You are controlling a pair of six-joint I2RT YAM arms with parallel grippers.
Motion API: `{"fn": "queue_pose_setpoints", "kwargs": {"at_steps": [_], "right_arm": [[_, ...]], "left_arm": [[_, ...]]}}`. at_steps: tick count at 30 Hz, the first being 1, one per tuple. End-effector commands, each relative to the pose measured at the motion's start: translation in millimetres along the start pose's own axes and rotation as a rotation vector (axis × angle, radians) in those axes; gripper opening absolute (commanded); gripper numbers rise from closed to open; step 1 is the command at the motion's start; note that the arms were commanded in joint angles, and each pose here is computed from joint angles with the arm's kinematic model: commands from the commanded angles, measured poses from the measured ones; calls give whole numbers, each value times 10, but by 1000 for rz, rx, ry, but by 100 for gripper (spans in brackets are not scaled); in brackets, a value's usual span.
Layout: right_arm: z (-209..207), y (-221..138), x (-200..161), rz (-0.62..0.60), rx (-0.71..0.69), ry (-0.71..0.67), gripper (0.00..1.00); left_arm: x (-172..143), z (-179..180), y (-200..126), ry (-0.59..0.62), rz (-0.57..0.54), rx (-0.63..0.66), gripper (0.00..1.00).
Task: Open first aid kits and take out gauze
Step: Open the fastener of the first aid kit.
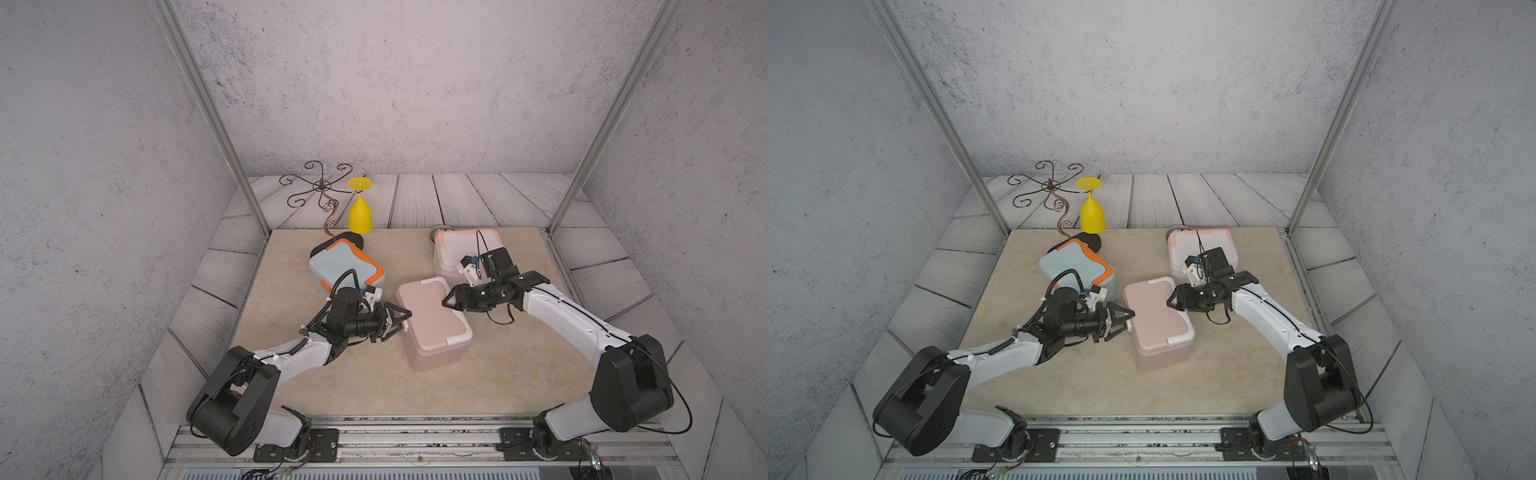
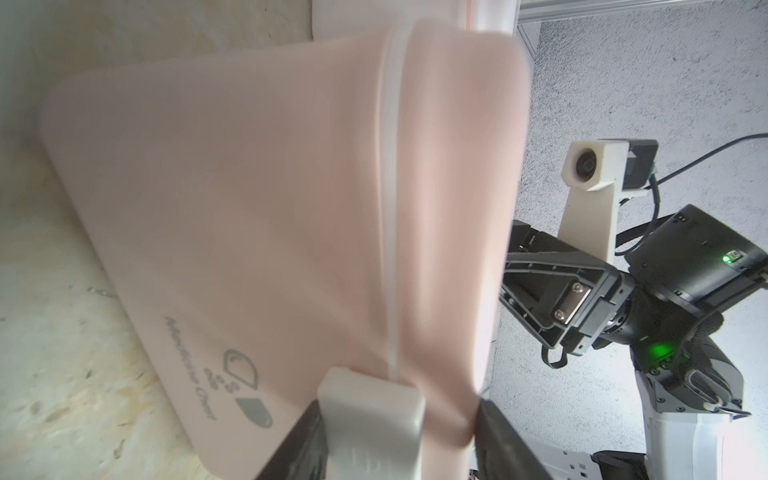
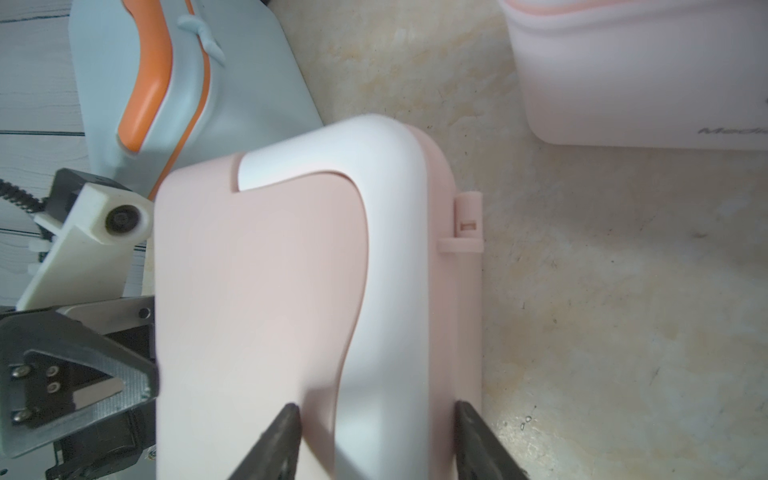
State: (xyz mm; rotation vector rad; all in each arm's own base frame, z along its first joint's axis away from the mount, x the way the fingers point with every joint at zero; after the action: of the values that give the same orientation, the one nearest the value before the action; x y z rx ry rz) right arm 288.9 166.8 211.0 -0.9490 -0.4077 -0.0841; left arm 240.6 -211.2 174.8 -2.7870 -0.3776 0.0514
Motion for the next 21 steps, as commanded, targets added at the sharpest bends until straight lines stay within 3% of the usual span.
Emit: {"fn": "queue_pose_setpoints", "kwargs": {"at_steps": [1,12,21], "right_arm": [[-260,334,-549,288,-202,49,57],[-244,410,-640,334,-288,2,57],[-259,449,-658,343,-284,2,57]], "left_arm": [[-95,-7,49,31,48,63,41],[-129,-3,22,32,58,132,42],[-181,-16,-77,37,51,170,53]]}}
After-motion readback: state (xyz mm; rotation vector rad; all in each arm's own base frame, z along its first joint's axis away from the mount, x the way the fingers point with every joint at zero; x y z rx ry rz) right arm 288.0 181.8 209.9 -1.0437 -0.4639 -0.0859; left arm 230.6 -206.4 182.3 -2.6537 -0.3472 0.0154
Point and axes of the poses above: each gripper's point midway between its finger pads, its own y axis out along the fingers, its own z axis along the line the jaws close on, x = y × z, the point moved 8 cm from there along -y, back along the fingers, and after that the axes turned 1 degree about -y, right-handed, at the moved point
